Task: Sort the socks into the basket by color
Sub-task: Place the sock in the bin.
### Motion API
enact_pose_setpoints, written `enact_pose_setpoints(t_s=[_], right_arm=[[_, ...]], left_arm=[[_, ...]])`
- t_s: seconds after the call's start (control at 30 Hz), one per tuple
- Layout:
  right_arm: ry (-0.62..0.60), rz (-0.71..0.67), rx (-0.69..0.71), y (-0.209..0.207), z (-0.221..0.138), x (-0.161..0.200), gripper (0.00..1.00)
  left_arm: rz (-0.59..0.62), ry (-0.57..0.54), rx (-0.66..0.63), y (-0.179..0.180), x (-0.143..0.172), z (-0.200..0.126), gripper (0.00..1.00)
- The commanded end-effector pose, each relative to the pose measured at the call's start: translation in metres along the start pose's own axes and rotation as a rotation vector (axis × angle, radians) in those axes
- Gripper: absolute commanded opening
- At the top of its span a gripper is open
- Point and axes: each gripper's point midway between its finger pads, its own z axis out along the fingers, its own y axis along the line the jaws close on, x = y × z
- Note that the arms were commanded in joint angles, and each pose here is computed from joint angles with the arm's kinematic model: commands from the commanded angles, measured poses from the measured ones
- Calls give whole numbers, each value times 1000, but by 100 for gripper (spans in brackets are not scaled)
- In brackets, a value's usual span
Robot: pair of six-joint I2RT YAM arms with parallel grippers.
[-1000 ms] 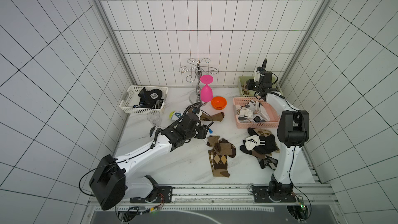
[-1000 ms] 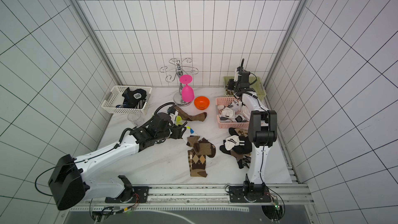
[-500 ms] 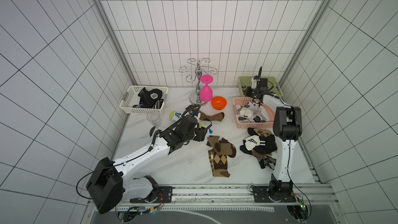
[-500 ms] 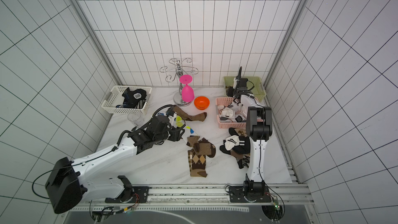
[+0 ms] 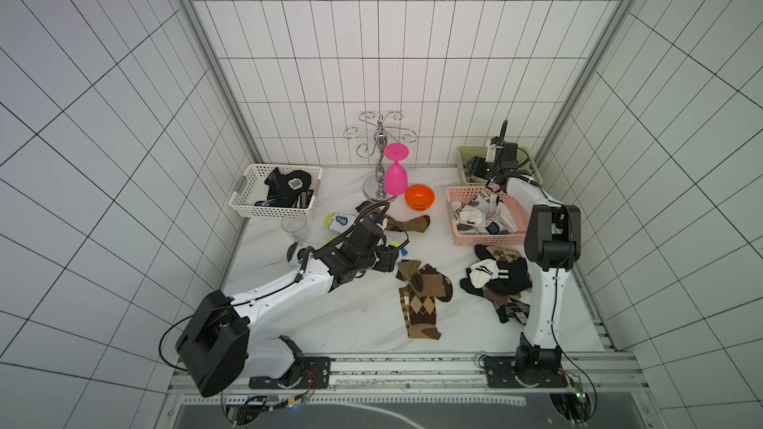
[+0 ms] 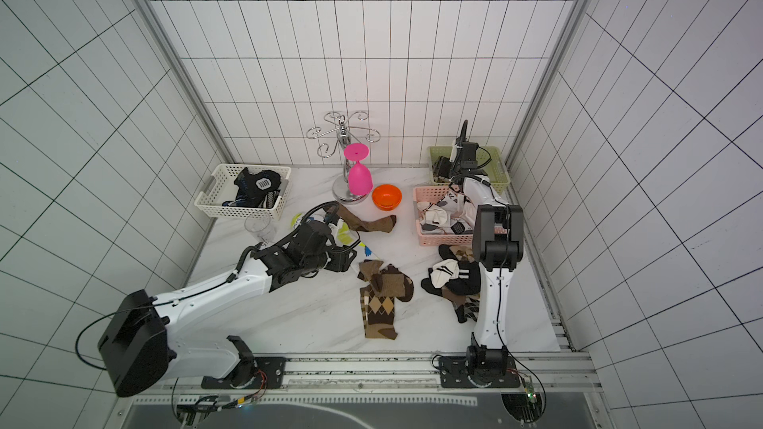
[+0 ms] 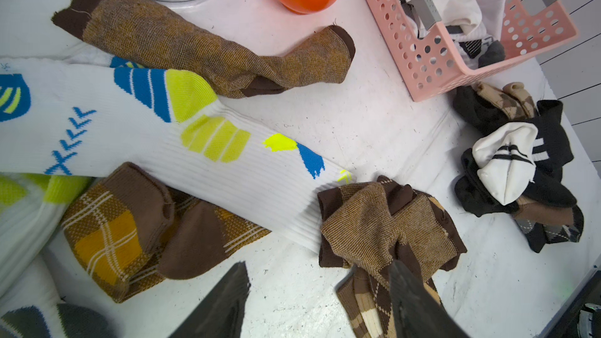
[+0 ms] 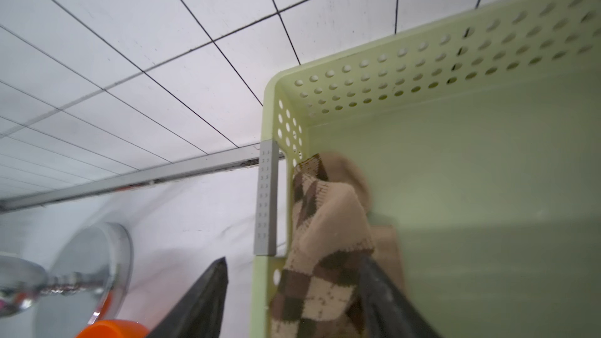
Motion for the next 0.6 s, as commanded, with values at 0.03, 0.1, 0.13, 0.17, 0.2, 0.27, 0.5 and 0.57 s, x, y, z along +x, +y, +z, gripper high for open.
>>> enact_pose_setpoints(t_s=[0.03,0.1,0.13,0.17,0.2,0.27,0.5,0.57], right_arm=[[-64,12,-89,55,-53,-34,94],[-29,25,-108,73,-68,-21,99],[-10,25,-114,81,-74,-13,99],[7,21,-122,90,-82,-4,99],[23,19,-129,98,-91,6,99],[55,3,-156,116,-107,25,99],[120,-37,-248,148,-173,69,99],[121,-53,-259,150,-190,74,99]], left_arm=[[47,-19,48,-18,-9,6,71],[71,-4,47,-22,-3,12,72],[80,3,50,-24,1,14,72],[92,11,52,-26,4,17,72],[105,21,56,-30,8,20,73],[129,35,61,-37,14,26,74],[171,87,64,-56,33,48,76],[196,99,61,-63,37,53,76]])
